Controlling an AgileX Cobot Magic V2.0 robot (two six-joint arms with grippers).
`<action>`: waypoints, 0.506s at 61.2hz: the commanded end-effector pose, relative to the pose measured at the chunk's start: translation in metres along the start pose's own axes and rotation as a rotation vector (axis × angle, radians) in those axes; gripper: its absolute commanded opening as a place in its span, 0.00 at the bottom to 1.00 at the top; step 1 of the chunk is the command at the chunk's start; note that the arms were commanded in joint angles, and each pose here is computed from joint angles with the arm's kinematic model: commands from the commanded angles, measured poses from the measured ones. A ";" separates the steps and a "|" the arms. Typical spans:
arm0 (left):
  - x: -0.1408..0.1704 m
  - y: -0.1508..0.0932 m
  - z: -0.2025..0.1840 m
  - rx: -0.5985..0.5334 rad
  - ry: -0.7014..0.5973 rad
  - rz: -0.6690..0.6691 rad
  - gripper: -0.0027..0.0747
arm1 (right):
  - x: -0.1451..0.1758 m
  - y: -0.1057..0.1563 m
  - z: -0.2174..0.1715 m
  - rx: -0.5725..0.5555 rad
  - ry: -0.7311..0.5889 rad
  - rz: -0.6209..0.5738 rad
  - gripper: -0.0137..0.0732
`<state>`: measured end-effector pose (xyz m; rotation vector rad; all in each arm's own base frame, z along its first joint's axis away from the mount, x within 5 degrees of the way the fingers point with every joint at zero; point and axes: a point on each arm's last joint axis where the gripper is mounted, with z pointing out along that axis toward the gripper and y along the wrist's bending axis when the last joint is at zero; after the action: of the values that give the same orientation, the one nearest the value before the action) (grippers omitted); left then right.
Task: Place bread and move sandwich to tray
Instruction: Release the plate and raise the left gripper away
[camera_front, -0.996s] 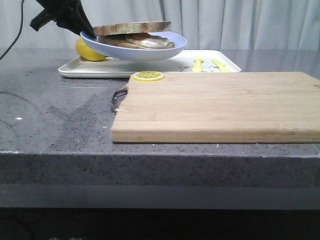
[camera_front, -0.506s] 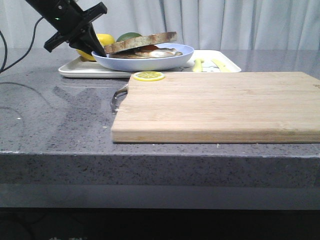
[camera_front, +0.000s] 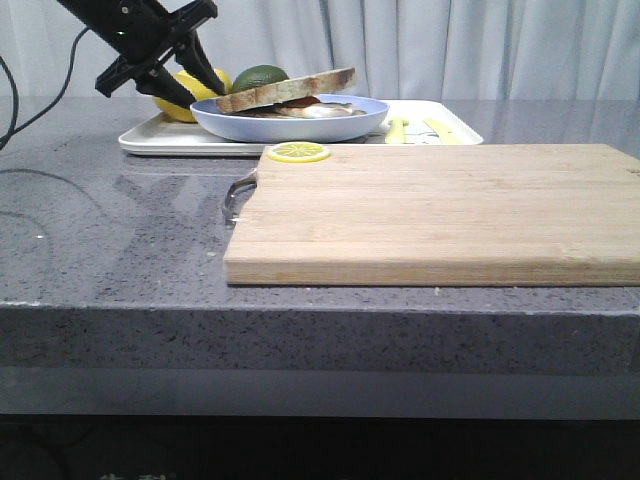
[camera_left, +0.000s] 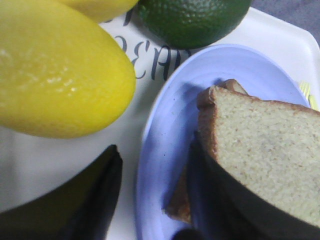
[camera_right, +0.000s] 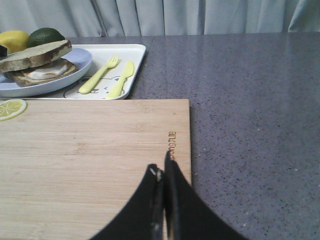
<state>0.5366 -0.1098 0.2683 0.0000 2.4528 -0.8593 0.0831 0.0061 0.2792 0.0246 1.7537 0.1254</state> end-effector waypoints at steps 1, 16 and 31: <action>-0.018 -0.036 -0.054 0.082 -0.125 0.051 0.50 | -0.015 0.001 -0.002 -0.008 -0.090 -0.002 0.09; -0.022 -0.041 -0.081 0.141 -0.137 0.067 0.34 | -0.015 0.001 -0.002 -0.008 -0.089 -0.002 0.09; -0.023 -0.055 -0.098 0.194 -0.159 0.088 0.01 | -0.016 0.002 -0.002 -0.009 -0.107 -0.002 0.09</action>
<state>0.5278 -0.0896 0.3083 0.0173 2.3513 -0.9624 0.0829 0.0061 0.2784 0.0245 1.7622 0.1252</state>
